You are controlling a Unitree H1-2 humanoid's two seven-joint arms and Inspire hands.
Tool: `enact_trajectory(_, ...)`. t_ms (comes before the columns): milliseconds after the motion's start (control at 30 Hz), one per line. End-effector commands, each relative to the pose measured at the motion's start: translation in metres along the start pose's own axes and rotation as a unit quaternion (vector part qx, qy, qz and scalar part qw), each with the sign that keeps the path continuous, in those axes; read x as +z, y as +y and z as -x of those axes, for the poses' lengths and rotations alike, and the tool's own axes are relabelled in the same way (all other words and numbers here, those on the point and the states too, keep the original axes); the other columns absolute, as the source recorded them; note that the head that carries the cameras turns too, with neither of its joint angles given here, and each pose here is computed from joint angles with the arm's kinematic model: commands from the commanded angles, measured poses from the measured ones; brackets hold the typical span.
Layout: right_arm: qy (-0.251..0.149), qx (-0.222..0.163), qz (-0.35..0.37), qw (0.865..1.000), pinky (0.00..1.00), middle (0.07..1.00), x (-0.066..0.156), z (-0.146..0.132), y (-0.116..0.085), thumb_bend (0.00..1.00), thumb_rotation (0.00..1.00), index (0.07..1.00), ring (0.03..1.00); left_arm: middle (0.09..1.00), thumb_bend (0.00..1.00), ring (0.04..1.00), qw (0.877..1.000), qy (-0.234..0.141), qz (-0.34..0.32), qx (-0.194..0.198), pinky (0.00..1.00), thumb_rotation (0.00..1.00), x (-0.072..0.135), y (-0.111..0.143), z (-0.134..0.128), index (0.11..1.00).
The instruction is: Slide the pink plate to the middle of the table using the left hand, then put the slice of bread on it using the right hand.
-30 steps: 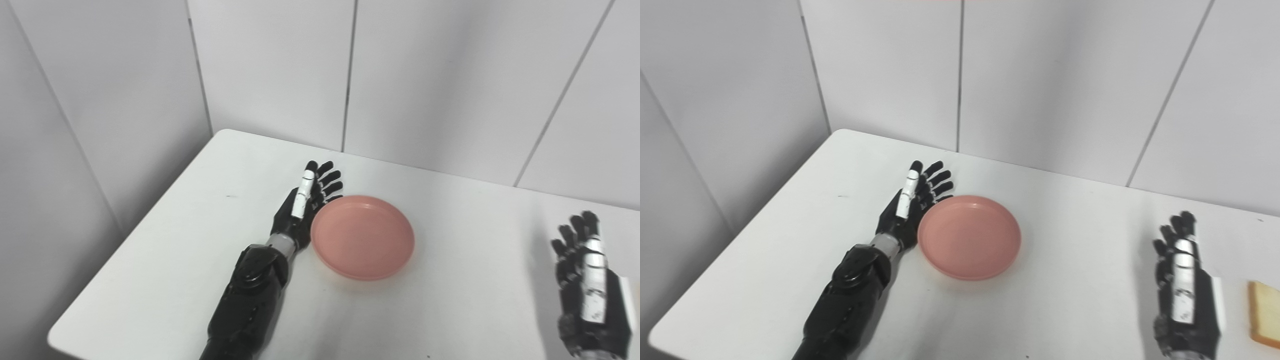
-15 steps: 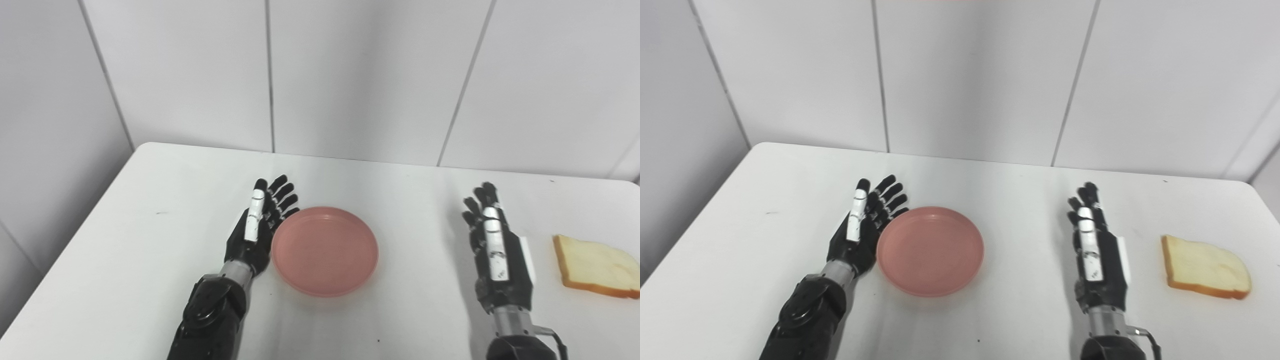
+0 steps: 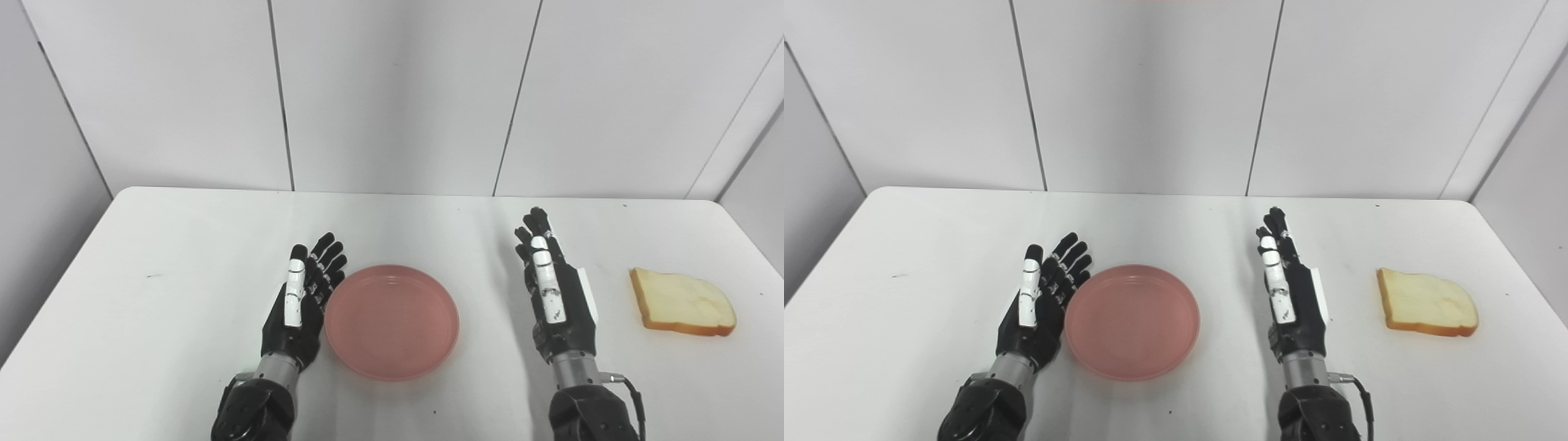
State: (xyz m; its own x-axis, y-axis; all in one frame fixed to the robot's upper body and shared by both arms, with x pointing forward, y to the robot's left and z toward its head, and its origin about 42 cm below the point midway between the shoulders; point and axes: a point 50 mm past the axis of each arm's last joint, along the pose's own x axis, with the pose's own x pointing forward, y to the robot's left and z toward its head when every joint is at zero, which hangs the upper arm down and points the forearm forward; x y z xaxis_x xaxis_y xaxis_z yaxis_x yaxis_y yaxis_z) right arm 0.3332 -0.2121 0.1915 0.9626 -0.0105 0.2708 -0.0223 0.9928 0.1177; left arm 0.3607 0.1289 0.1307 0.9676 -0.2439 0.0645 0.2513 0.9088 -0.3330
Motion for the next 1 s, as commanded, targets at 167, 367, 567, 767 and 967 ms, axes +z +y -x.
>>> enact_trajectory(167,-0.040,0.009,-0.001,0.999,0.97,0.961,0.020,-0.009,0.000,0.66,0.85,0.959,0.944,0.938,0.72,0.950,1.000,-0.003,-0.004,-0.013,0.96,0.95,-0.011,-0.018,-0.002,0.932)
enact_trajectory(367,-0.038,0.016,-0.003,0.999,0.99,0.972,0.017,-0.009,-0.008,0.64,0.86,0.973,0.954,0.941,0.73,0.955,1.000,-0.006,-0.001,-0.017,0.98,0.95,-0.018,-0.025,-0.005,0.932)
enact_trajectory(567,-0.039,0.018,-0.009,0.999,0.97,0.960,0.015,-0.009,-0.013,0.65,0.84,0.964,0.941,0.933,0.73,0.949,1.000,-0.012,-0.004,-0.014,0.96,0.96,-0.024,-0.030,-0.009,0.921)
enact_trajectory(767,-0.046,0.025,0.008,0.999,0.96,0.954,0.029,-0.017,-0.031,0.60,0.80,0.955,0.939,0.934,0.73,0.954,1.000,-0.010,-0.008,-0.010,0.96,0.97,-0.025,-0.030,-0.014,0.920)
enact_trajectory(967,-0.073,0.021,0.052,0.996,0.95,0.903,0.059,-0.033,-0.064,0.69,0.61,0.911,0.894,0.946,0.73,0.960,1.000,-0.008,-0.012,-0.012,0.97,0.97,-0.022,-0.027,-0.017,0.927)
